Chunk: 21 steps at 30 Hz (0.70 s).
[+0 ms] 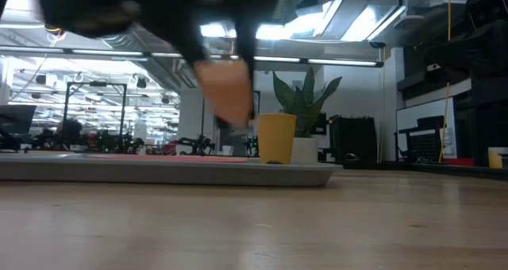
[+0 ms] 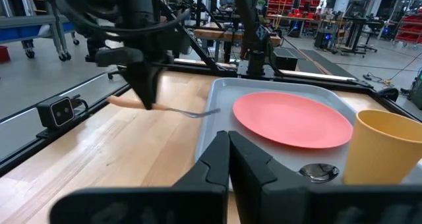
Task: Pick and place plate/cup/fork/spoon on tray
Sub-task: Put the yellow fork on the gray tray
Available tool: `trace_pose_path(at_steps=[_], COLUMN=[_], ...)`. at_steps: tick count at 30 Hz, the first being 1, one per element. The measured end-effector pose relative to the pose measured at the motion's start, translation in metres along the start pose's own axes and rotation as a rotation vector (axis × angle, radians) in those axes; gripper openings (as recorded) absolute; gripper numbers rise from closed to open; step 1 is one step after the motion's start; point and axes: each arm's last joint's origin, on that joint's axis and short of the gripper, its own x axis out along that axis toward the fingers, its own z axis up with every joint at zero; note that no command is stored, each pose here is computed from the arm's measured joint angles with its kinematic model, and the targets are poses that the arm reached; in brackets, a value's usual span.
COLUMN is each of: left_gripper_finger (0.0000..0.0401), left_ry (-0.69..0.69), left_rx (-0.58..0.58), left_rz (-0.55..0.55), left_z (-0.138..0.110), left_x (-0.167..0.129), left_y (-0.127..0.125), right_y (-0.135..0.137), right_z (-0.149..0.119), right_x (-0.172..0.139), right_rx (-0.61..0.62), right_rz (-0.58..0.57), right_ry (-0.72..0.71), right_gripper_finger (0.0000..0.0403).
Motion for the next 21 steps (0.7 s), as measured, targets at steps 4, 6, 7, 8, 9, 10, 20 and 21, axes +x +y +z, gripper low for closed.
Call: trace_pose_path(at_steps=[4, 6, 7, 8, 9, 10, 20, 21], left_gripper_finger=[0.0041, 0.0041, 0.0041, 0.0041, 0.0041, 0.0041, 0.0041, 0.0041], left_ry=[-0.043, -0.072, -0.086, -0.101, -0.115, -0.128, -0.205, -0.21], left_rx=[0.057, 0.071, 0.075, 0.077, 0.073, 0.067, 0.072, 0.066], left_rz=[-0.038, -0.042, -0.036, -0.026, -0.015, -0.001, 0.066, 0.072], left_z=[0.017, 0.026, 0.031, 0.036, 0.042, 0.049, 0.104, 0.109], left_x=[0.007, 0.01, 0.011, 0.013, 0.015, 0.017, 0.036, 0.037], left_y=[-0.013, -0.018, -0.02, -0.021, -0.023, -0.025, -0.042, -0.043], right_y=[0.0, 0.0, 0.0, 0.0, 0.0, 0.0, 0.0, 0.0], right_z=[0.0, 0.0, 0.0, 0.0, 0.0, 0.0, 0.0, 0.0], right_x=[0.0, 0.0, 0.0, 0.0, 0.0, 0.0, 0.0, 0.0], right_rx=[0.0, 0.0, 0.001, 0.001, 0.001, 0.0, 0.001, 0.001], right_rz=[0.0, 0.0, 0.0, 0.0, -0.001, 0.0, 0.0, 0.0], right_ry=[0.0, 0.0, 0.0, 0.0, 0.0, 0.0, 0.0, 0.0], right_gripper_finger=[0.0011, 0.0011, 0.0011, 0.0011, 0.0011, 0.0011, 0.0011, 0.0011])
